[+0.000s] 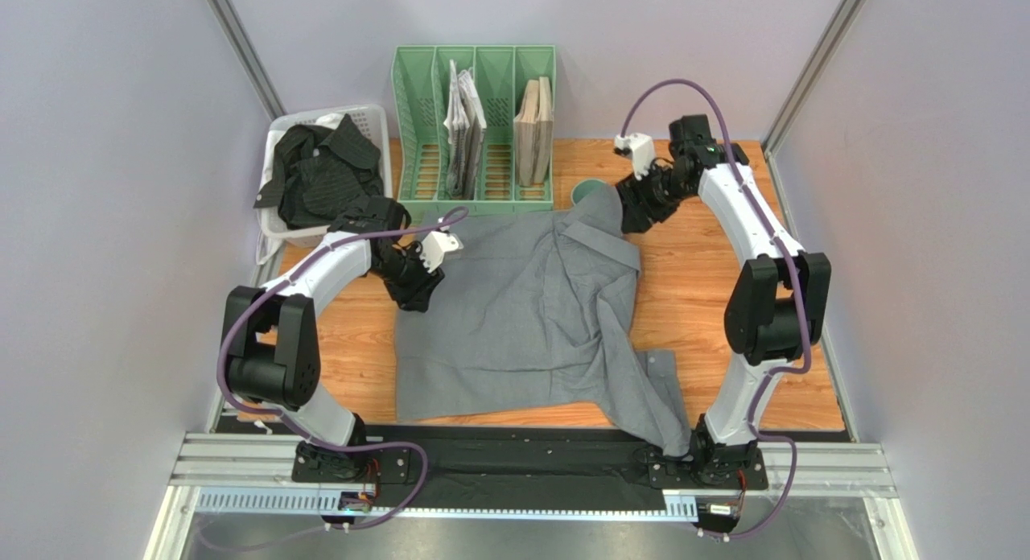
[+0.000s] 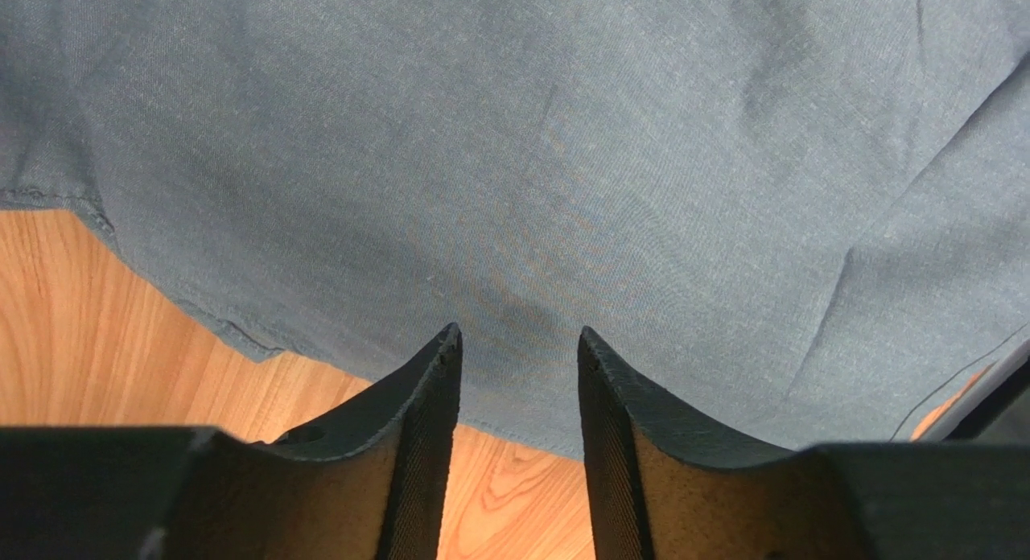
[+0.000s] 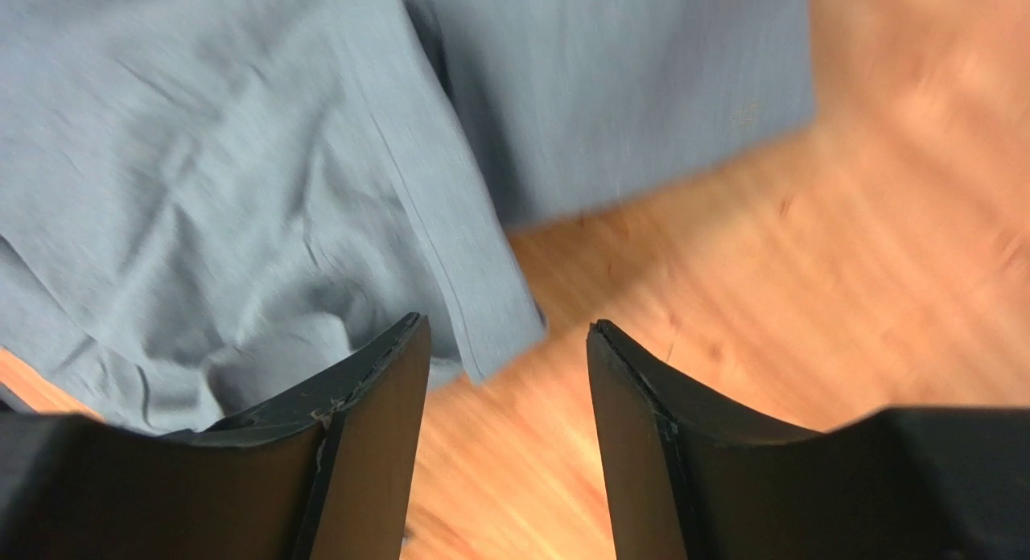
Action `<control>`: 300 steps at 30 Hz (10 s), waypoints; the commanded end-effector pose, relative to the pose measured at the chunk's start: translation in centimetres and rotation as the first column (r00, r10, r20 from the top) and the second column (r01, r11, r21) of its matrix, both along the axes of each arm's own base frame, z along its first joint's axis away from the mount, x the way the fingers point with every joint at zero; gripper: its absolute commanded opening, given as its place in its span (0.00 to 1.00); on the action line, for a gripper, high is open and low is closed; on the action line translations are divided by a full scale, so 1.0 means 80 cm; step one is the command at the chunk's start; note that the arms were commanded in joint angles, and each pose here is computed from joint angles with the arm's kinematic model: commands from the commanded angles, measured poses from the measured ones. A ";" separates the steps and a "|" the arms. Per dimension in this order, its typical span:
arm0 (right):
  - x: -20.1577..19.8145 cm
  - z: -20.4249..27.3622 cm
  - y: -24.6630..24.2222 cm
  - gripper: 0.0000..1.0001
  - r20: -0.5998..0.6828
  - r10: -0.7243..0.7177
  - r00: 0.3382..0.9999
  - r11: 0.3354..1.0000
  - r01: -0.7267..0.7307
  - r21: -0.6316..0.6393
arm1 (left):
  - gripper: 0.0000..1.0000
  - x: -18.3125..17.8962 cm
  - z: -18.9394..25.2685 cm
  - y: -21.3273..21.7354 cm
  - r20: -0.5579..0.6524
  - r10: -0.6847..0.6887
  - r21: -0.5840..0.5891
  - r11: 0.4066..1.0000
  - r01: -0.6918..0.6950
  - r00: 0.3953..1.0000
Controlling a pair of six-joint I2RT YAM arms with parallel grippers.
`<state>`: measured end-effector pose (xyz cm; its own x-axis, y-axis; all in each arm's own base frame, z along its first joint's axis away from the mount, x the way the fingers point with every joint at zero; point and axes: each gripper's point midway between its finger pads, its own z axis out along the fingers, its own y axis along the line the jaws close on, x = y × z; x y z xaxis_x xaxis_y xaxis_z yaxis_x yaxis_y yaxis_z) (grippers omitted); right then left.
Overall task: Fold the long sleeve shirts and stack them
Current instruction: Flatten the shirt out, then fold the shirt
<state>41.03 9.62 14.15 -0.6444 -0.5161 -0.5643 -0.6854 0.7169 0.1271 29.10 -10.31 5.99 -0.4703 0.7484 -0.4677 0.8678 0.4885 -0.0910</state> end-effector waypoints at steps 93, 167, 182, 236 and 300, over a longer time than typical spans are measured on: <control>-0.247 -0.077 -0.020 0.01 -0.388 0.224 0.894 0.936 -0.309 -0.170 | 0.26 0.038 -0.040 -0.042 -0.018 -0.053 0.151 0.987 0.055 0.998; -0.047 0.066 -0.094 1.00 -0.017 -0.075 0.997 0.997 0.076 0.018 | 0.60 0.069 0.109 -0.019 0.203 0.057 -0.139 0.990 -0.029 0.977; 0.092 -0.003 -0.039 0.76 0.089 -0.131 0.987 0.989 0.137 -0.056 | 0.58 0.164 0.032 -0.003 0.134 0.162 -0.049 0.986 -0.157 0.978; -0.116 0.018 -0.024 0.00 -0.069 0.089 0.994 0.995 -0.087 0.039 | 0.11 0.144 0.083 -0.031 0.239 0.106 -0.115 0.990 -0.080 0.965; -0.180 -0.060 -0.060 0.00 -0.294 0.136 0.946 0.984 -0.163 -0.070 | 0.05 0.023 0.057 -0.084 -0.019 -0.397 -0.178 0.904 0.388 0.917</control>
